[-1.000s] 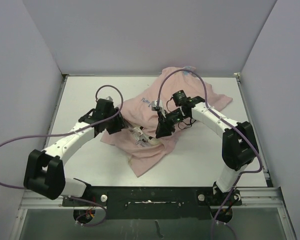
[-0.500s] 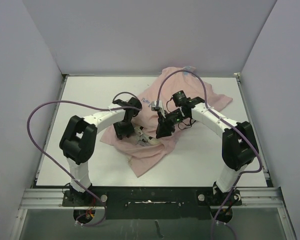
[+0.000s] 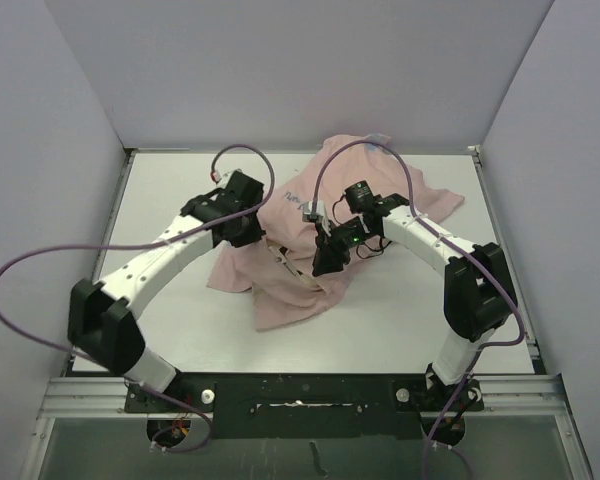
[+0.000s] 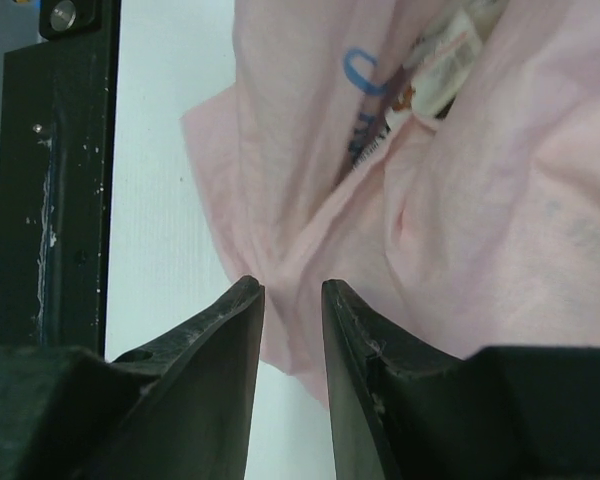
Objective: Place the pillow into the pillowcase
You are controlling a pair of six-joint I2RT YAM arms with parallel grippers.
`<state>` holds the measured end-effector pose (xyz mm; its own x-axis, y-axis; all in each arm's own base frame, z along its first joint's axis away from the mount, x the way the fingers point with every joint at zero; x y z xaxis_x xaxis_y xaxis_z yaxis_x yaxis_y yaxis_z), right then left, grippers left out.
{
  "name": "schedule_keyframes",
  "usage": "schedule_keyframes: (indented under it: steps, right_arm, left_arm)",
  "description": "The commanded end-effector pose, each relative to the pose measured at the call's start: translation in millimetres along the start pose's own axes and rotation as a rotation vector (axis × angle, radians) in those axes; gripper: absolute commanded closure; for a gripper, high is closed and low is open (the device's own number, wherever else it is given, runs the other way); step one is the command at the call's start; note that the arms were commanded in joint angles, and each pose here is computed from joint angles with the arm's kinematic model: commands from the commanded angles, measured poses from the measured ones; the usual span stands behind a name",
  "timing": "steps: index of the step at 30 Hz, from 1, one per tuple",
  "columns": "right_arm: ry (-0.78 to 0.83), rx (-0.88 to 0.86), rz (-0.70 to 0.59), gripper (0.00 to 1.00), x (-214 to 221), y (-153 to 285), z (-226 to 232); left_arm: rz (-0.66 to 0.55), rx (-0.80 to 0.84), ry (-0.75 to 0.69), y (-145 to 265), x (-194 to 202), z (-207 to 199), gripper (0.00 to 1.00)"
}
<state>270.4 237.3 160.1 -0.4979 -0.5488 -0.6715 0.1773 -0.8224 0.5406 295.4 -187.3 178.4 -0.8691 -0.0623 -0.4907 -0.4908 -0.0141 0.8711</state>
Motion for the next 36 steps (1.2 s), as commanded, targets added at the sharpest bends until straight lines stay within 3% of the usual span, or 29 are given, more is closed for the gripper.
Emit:
schedule_keyframes:
  steps: [1, 5, 8, 15, 18, 25, 36]
  right_arm:
    - [0.025, 0.069, -0.018, 0.69, -18, 5, -7]
    - [0.035, -0.025, -0.064, 0.69, -28, 7, 5]
    - [0.103, -0.149, -0.123, 0.62, -42, 14, 32]
    - [0.338, -0.247, -0.119, 0.41, -63, 10, 65]
    - [0.406, -0.180, -0.061, 0.40, -64, -11, 52]
    - [0.304, 0.053, -0.005, 0.41, -67, -30, 5]
    - [0.265, 0.082, 0.030, 0.44, -53, -17, 23]
  left_arm:
    - [-0.346, 0.405, 0.077, 89, -55, -22, 1.00]
    - [-0.389, 0.626, 0.196, 108, -67, -34, 1.00]
    - [-0.420, 0.722, 0.274, 112, -77, -37, 1.00]
    - [-0.337, 0.715, 0.328, 93, -84, -33, 1.00]
    - [-0.338, 0.729, 0.338, 94, -85, -31, 1.00]
    - [-0.366, 0.730, 0.376, 101, -79, -18, 1.00]
    - [-0.372, 0.724, 0.396, 105, -75, -7, 1.00]
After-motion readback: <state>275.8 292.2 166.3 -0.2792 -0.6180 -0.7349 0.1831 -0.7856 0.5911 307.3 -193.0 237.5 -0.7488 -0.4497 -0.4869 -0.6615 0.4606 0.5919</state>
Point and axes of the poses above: each gripper's point midway between its finger pads, its own y axis back along the fingers, its own z axis along the line the jaws close on, x = y × z, the point moved 5 cm from there along y, back along the fingers, and after that the axes turned 15 degrees about -y, right-handed, at the moved point
